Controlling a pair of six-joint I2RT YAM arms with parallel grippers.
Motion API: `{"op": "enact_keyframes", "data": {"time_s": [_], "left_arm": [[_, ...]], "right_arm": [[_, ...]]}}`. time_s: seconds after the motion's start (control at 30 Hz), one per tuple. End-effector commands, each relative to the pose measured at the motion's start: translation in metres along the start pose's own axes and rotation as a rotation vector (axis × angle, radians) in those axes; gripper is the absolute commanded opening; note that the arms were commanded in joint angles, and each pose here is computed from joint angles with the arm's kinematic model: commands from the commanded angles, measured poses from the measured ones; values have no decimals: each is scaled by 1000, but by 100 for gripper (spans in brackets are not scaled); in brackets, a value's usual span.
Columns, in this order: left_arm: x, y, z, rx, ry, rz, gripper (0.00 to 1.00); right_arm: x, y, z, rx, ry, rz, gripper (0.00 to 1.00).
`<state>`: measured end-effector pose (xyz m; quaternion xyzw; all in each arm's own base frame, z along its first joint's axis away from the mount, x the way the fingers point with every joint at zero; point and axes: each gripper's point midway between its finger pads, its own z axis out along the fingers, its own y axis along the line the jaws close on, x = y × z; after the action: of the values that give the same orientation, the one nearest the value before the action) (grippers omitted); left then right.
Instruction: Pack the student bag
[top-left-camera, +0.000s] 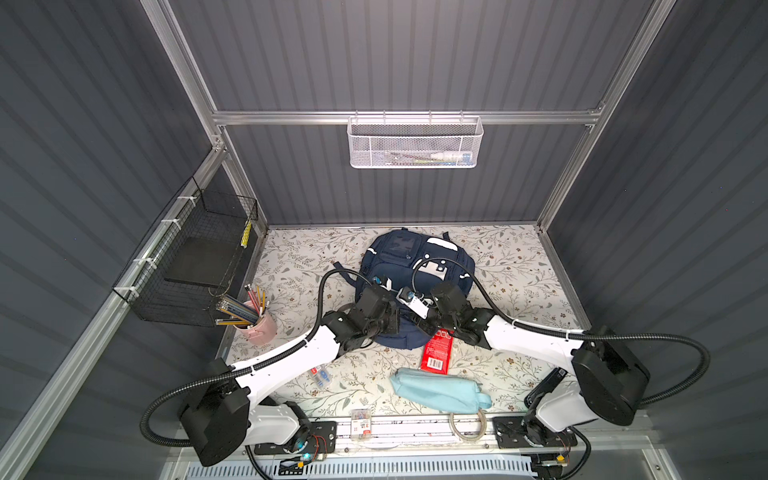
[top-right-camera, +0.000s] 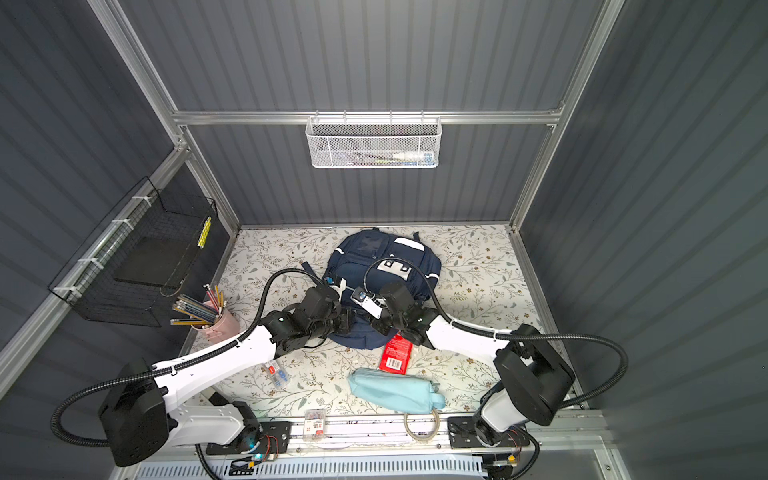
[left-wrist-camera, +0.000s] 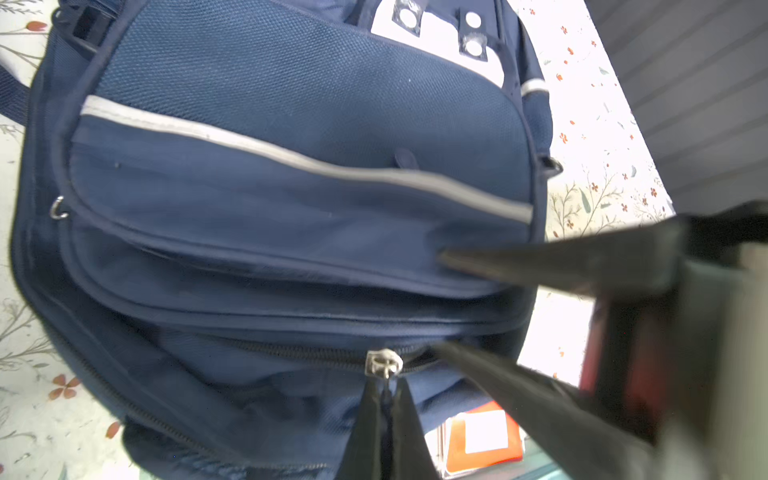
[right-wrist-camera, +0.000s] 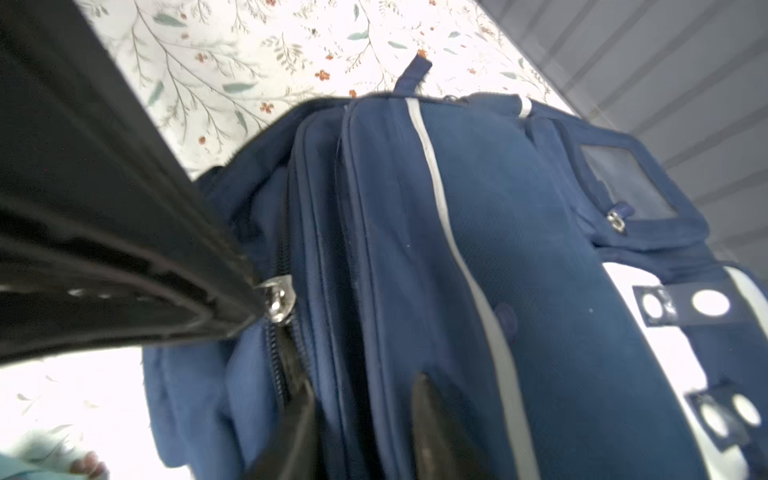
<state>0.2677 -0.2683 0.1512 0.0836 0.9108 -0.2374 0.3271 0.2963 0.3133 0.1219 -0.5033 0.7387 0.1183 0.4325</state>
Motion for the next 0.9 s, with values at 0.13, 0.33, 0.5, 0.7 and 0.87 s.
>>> {"op": "enact_keyframes", "data": {"time_s": [0.13, 0.33, 0.5, 0.7, 0.87], "left_arm": [[-10, 59, 0, -57, -46, -123, 0], [-32, 141, 2, -146, -125, -277, 0], [-56, 185, 0, -209, -151, -329, 0], [-54, 142, -16, -118, -133, -264, 0], [-28, 91, -28, -15, -106, -260, 0]], "right_arm": [[8, -15, -16, 67, -39, -11, 0], [13, -21, -23, 51, -37, 2, 0], [19, -43, -32, 102, -38, 36, 0], [31, -81, -21, 214, 9, 72, 0], [22, -93, -8, 202, 24, 111, 23]]}}
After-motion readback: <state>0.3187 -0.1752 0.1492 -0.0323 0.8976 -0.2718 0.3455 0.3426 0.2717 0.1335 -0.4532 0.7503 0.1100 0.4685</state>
